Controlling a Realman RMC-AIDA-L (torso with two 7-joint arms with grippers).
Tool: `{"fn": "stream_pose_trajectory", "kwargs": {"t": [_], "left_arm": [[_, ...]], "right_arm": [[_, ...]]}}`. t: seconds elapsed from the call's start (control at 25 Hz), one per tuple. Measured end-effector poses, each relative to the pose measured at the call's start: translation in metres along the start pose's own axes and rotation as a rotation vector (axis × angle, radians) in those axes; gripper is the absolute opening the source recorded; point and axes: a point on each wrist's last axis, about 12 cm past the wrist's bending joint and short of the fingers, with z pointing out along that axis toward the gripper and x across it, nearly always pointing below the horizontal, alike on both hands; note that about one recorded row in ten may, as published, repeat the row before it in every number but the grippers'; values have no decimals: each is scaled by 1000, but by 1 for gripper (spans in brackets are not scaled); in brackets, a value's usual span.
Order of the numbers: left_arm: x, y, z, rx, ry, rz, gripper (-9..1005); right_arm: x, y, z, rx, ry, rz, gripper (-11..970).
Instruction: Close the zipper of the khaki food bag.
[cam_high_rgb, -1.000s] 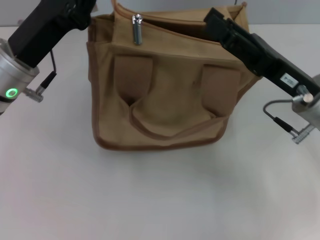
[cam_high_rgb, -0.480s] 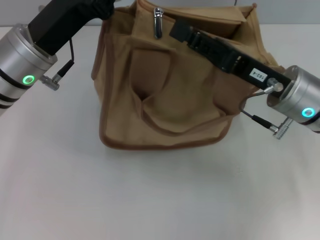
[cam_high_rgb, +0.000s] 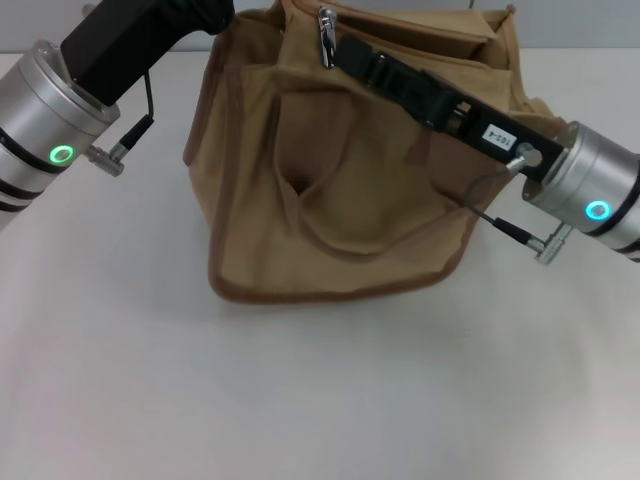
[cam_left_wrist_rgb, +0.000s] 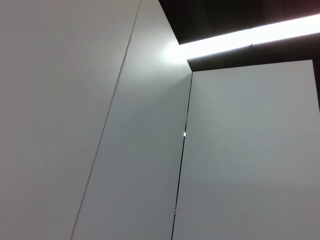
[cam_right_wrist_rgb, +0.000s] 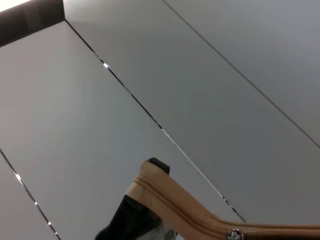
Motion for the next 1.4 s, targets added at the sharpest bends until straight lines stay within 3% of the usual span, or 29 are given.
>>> {"fn": "stream_pose_trajectory", "kwargs": {"t": [0.36,1.32,1.4], "left_arm": [[3,-2,10,36,12,-14,29],[3,-2,10,33,8,-8,29],[3,-2,10,33,8,-9,29]], "right_arm": [[-3,4,14,-50,35,31,381],[-3,0,8,-7,6,34,202],[-3,-1,7,-3,0,34,131]]}}
